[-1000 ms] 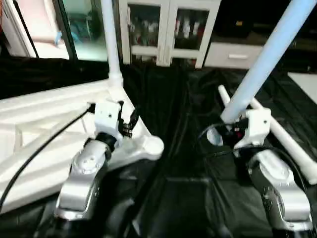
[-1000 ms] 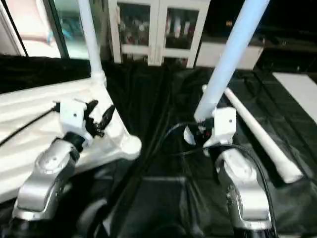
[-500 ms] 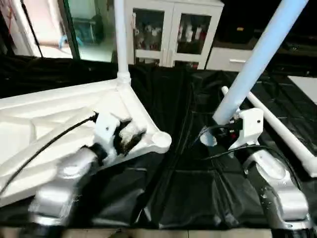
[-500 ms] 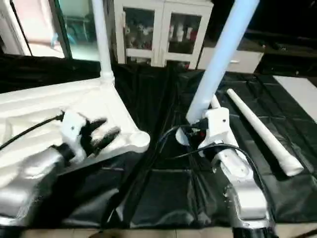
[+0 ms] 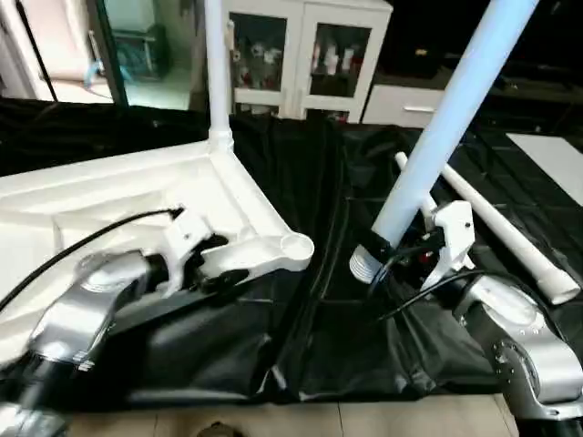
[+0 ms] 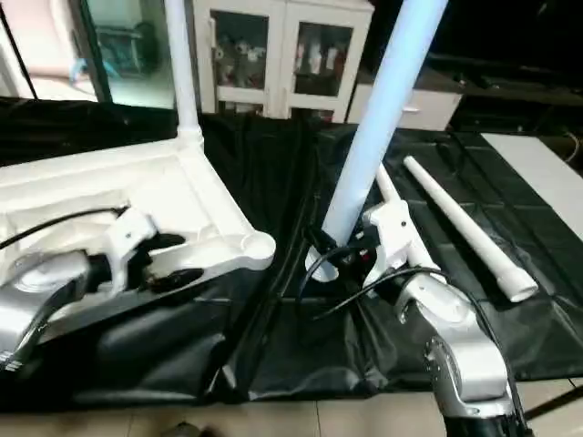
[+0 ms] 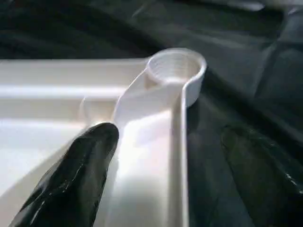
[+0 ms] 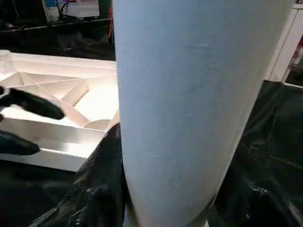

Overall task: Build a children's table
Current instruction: Pick table leg

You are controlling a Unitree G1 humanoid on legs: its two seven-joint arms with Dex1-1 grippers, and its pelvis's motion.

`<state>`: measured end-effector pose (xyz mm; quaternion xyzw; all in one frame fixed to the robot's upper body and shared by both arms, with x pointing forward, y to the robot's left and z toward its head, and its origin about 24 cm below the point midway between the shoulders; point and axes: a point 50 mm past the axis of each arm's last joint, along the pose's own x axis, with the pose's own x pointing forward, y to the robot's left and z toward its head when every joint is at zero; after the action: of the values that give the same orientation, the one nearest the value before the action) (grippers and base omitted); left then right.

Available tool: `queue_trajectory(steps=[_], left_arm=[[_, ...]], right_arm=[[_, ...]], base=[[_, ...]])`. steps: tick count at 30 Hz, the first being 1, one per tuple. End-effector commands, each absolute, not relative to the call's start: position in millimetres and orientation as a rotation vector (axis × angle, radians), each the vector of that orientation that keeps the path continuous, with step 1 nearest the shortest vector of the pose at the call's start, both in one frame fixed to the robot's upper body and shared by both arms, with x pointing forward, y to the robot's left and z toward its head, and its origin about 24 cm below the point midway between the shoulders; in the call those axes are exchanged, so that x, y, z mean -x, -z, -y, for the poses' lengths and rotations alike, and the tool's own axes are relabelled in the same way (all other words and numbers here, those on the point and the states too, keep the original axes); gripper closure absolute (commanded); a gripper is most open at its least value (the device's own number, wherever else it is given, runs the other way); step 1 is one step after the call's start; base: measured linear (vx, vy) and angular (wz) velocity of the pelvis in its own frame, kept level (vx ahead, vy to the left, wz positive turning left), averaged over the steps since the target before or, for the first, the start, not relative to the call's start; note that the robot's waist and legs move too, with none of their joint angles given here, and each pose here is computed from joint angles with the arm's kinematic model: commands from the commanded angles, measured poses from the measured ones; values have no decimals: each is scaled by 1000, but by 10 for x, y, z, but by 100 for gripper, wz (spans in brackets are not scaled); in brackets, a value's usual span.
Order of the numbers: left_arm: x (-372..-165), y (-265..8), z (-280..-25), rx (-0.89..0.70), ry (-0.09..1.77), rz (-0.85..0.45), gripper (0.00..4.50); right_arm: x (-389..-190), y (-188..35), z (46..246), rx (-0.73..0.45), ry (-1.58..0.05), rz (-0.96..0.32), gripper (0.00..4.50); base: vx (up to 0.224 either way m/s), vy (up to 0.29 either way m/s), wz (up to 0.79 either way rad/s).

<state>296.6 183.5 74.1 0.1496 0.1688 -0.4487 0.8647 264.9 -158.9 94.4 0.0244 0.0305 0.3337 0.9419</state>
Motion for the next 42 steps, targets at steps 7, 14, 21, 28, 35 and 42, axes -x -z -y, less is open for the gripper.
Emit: queue_trajectory(steps=[7, 14, 21, 28, 35, 42], left_arm=[[-3106, -856, -1588, -215, 656, -107, 53], [-2821, -933, -1515, -78, 303, 52, 53], [-2683, -855, -1549, -58, 207, 30, 53], [-2636, -940, -1529, -52, 194, 61, 53], [-2655, -939, -1543, -82, 169, 53, 53], [-2663, -965, -1571, -44, 133, 49, 53]], right_arm=[[-2657, -972, 1718, -9, -486, -25, 264], [-2541, -872, 1803, -31, -244, -2, 264], [-2513, -787, 1622, -41, -271, -20, 264], [-2537, -802, 1651, -58, -229, -10, 264], [-2529, -800, 1640, -64, -237, -23, 264], [-2569, -828, 1621, -72, -242, -26, 264]], base=[[-4, 8, -2], [-3, 43, -12], [18, -12, -5], [-19, -4, -1], [9, -32, 1], [5, -43, 24]])
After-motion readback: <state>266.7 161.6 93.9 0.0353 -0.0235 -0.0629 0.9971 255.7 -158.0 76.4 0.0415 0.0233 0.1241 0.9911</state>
